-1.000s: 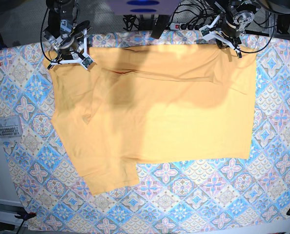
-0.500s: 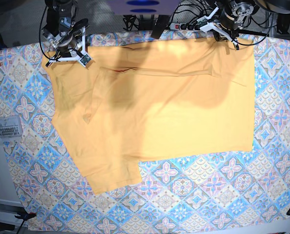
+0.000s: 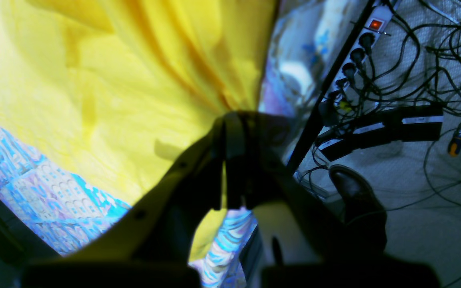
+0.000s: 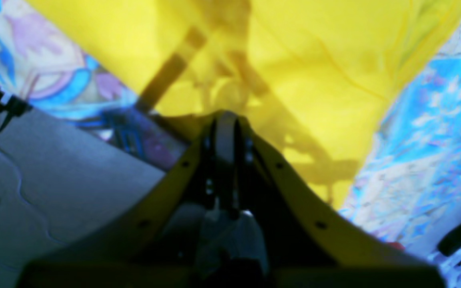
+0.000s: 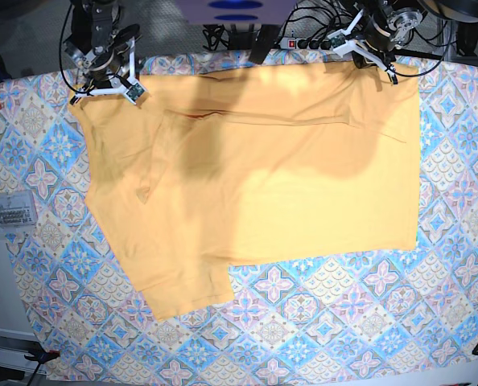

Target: Fold the T-shirt properly

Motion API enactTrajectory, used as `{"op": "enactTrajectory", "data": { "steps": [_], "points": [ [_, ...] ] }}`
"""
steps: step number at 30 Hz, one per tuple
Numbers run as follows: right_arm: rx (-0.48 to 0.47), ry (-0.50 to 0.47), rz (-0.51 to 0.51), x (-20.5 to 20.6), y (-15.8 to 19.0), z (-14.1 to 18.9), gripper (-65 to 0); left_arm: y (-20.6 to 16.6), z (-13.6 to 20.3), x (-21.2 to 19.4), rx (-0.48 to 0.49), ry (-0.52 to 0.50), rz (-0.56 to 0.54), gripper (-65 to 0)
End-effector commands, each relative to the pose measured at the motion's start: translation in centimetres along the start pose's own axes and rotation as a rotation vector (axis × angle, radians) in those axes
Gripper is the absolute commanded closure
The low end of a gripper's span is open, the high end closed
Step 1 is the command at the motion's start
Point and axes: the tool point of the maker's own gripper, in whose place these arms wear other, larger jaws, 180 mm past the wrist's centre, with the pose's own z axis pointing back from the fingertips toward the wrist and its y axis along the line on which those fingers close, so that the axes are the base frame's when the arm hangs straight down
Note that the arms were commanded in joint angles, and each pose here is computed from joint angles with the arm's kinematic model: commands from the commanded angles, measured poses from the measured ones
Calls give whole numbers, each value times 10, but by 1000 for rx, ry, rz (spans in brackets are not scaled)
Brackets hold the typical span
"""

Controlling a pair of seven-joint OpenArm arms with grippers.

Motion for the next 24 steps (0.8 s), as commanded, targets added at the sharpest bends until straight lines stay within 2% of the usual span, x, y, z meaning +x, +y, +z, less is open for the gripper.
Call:
{"op": "enactTrajectory", "data": {
  "steps": [1,11,17,24],
  "points": [
    [-29,-28,2,6,-9,5,0,-41,5,-18,-161,67,-5,0],
    [-78,-111,-36,51,-40,-12,0,-43,5,-16,-164,64,-2,0],
    [-13,-72,-51,36,-21,-27,0,-42,5,-15,-162,64,0,0],
    [36,-37,-86,-2,7,-21,0,-39,4,-15,-156,64,1,0]
  ]
}}
